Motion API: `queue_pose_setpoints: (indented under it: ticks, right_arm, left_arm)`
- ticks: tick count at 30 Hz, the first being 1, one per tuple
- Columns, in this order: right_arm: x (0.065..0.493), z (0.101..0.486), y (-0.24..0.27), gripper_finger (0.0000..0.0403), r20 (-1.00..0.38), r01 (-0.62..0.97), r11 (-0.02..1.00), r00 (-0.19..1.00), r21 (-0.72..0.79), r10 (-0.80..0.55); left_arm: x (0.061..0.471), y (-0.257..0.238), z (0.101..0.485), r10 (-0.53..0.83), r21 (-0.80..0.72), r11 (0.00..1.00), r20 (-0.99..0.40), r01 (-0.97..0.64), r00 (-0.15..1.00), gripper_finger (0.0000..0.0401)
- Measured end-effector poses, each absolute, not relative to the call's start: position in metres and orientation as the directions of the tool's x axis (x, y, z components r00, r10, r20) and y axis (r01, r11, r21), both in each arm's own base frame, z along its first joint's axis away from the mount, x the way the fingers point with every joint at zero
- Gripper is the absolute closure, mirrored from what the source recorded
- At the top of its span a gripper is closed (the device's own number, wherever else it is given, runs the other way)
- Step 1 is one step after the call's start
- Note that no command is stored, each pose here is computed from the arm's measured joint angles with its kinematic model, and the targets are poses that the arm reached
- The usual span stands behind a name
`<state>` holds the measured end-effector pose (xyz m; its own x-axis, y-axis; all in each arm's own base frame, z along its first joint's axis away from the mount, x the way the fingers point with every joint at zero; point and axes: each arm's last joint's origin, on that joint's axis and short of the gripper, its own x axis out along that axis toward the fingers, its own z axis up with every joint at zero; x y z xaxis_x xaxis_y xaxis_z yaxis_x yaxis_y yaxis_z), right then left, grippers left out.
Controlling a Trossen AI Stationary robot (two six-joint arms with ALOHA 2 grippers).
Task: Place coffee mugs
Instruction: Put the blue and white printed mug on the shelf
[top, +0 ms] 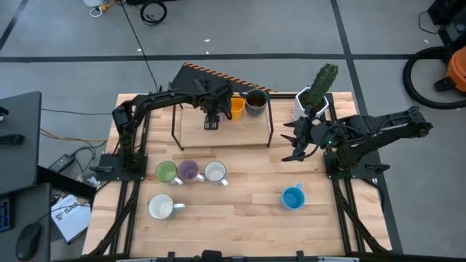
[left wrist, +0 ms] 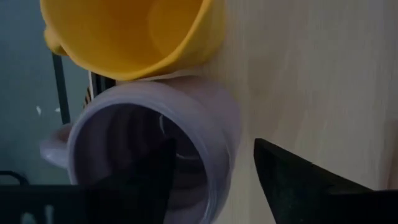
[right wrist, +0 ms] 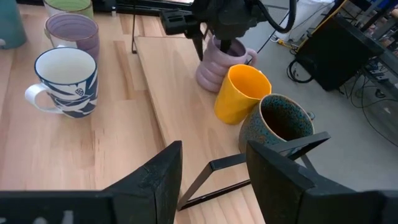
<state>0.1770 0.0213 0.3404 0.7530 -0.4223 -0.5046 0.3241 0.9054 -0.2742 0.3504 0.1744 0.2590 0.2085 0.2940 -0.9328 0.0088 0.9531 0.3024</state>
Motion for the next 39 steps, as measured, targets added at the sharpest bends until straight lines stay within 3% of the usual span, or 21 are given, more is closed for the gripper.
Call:
queue_pose_setpoints:
  ticks: [11, 14, 19, 27, 32, 39]
  right_arm:
    - [0.183, 0.317, 0.016, 0.022, -0.515, 0.343, 0.892, 0.729, -0.294, -0.451]
    - [0.185, 0.31, 0.014, 0.022, -0.52, 0.339, 0.895, 0.729, -0.29, -0.445]
    - [0.187, 0.305, 0.015, 0.022, -0.524, 0.306, 0.912, 0.747, -0.274, -0.409]
    - [0.189, 0.299, 0.016, 0.022, -0.525, 0.282, 0.926, 0.764, -0.251, -0.375]
    - [0.19, 0.299, 0.017, 0.022, -0.525, 0.27, 0.933, 0.772, -0.239, -0.358]
    - [0.191, 0.301, 0.017, 0.022, -0.509, 0.268, 0.934, 0.784, -0.236, -0.354]
  left_arm:
    - [0.327, 0.148, 0.314, 0.33, 0.339, 0.94, -0.887, -0.031, 0.324, 0.017]
    - [0.321, 0.126, 0.328, 0.257, 0.283, 0.959, -0.894, 0.018, 0.366, 0.017]
    - [0.316, 0.08, 0.346, 0.024, 0.065, 0.995, -0.89, 0.074, 0.455, 0.017]
    - [0.323, 0.014, 0.342, -0.131, -0.134, 0.991, -0.904, 0.021, 0.407, 0.017]
    - [0.327, -0.019, 0.337, -0.054, -0.023, 0.996, -0.92, 0.084, 0.389, 0.017]
    - [0.334, -0.052, 0.313, 0.055, 0.164, 0.913, -0.957, 0.374, 0.284, 0.017]
